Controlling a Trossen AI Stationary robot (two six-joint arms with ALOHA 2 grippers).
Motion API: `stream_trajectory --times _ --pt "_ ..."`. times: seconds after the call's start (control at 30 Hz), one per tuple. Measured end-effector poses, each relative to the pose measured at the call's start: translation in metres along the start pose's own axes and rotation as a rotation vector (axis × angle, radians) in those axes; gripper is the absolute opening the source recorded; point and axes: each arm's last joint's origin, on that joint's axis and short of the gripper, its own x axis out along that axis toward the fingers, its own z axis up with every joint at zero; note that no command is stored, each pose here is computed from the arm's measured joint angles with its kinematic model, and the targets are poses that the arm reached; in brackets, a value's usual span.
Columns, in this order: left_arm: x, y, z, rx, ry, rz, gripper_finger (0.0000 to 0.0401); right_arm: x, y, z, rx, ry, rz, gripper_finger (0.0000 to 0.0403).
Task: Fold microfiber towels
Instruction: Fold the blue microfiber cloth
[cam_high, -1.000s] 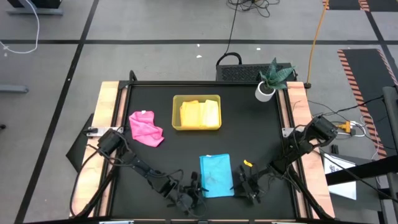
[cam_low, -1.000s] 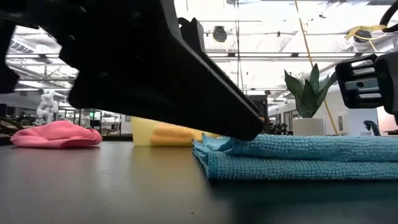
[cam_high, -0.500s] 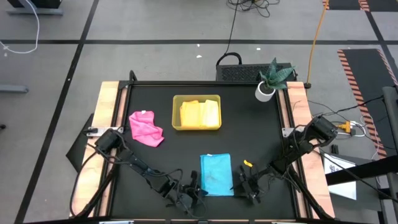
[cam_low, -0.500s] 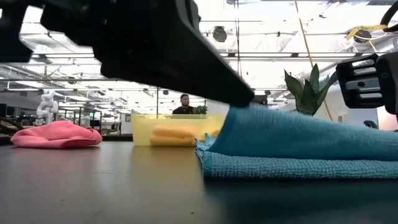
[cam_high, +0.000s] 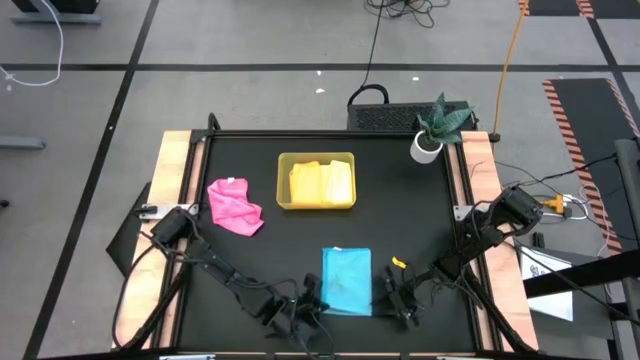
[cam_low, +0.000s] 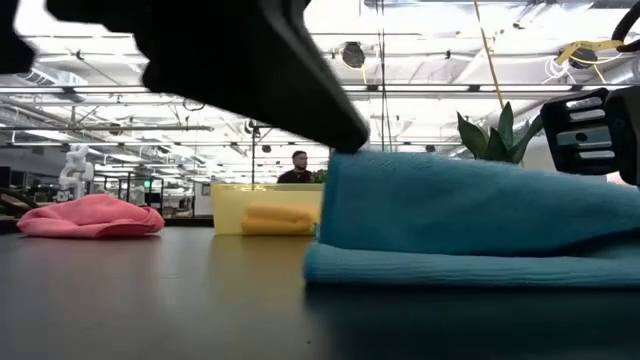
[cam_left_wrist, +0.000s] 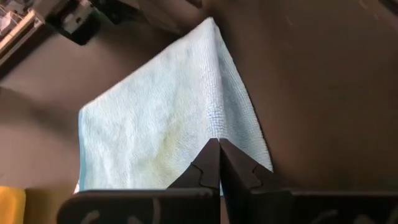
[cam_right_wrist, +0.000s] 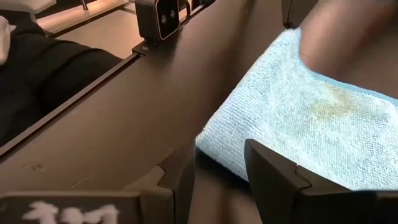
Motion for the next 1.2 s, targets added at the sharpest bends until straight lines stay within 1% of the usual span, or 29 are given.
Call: stream_trajectory --times 0.13,0.3,0.47,0.6,0.7,0.83,0.93,1.0,1.1,1.2 --pt "-0.002 -0.004 0.001 0.028 -0.007 -0.005 0.0006 0.000 0.000 0.000 0.000 0.000 0.000 0.0130" --pt "-0.008 -0.005 0.012 0.038 -0.044 -0.005 0.0004 0.000 0.000 0.000 0.000 0.000 0.000 0.0130" --pt "-0.004 -0.007 0.002 0.001 0.012 -0.013 0.0010 0.000 0.000 0.000 0.009 0.001 -0.001 0.0130" --pt "0.002 -0.010 -0.005 -0.050 0.042 -0.058 0.0009 0.000 0.000 0.000 0.022 0.004 -0.001 0.0130" --pt "0.003 -0.010 -0.005 -0.089 0.042 -0.067 0.0032 0.000 0.000 -0.001 0.021 0.007 -0.002 0.0130" --pt "0.003 -0.007 -0.006 -0.116 0.054 -0.059 0.0093 0.000 -0.002 0.000 0.052 0.000 -0.008 0.0130" --pt "0.004 -0.001 0.000 -0.141 0.043 -0.050 0.0138 0.003 -0.011 0.004 0.136 -0.031 -0.034 0.0130" --pt "0.006 0.006 0.006 -0.178 0.008 -0.042 0.0158 0.005 -0.020 0.005 0.206 -0.045 -0.065 0.0130" --pt "0.015 0.019 0.010 -0.265 -0.025 -0.085 0.0167 0.008 -0.036 0.006 0.307 -0.052 -0.141 0.0126" --pt "0.028 0.025 0.000 -0.320 0.036 -0.122 0.0154 0.012 -0.050 -0.001 0.365 -0.031 -0.223 0.0109"
